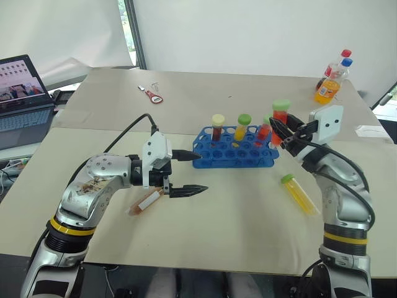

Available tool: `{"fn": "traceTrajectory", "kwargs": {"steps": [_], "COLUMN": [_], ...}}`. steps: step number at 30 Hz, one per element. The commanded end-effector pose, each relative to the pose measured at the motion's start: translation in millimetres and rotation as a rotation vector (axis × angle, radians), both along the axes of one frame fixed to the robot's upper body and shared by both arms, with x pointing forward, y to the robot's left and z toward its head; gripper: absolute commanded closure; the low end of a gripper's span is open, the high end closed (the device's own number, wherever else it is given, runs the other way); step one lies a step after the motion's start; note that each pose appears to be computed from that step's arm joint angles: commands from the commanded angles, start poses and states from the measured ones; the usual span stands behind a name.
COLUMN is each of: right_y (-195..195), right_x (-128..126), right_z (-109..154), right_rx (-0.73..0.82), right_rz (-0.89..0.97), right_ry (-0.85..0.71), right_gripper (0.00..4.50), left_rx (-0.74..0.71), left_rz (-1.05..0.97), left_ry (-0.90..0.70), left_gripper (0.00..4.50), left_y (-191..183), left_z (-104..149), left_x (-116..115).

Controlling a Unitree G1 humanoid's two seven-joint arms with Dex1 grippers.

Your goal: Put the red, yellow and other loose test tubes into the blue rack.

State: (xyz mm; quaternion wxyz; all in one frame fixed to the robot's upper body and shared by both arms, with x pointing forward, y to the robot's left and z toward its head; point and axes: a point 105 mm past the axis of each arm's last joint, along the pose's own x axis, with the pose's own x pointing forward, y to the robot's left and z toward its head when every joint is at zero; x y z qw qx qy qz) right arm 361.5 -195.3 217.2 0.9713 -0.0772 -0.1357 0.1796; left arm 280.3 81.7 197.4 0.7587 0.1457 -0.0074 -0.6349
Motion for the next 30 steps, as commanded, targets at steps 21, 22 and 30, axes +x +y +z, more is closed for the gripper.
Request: {"fn": "traceTrajectory", "kwargs": {"steps": [21, 22, 30], "right_y": [17.4, 18.3, 24.0], "right_x": [14.8, 14.9, 16.6], "right_z": [-22.3, -23.3, -33.4], "right_rx": [0.044, 0.051, 0.119], "right_rz": [-0.045, -0.049, -0.106], "right_ry": [-0.059, -0.061, -0.067], "right_gripper": [3.49, 3.49, 3.49], "left_rx": [-0.042, -0.044, -0.078], "left_rz": [-0.006, -0.003, 0.031], "left_ry": [-0.022, -0.022, -0.020], "left_gripper": [0.00, 0.00, 0.00], "left_y": [-6.0, -6.0, -8.6], "left_z": [9.2, 9.3, 12.2], "left_x": [-2.1, -1.7, 3.3]}}
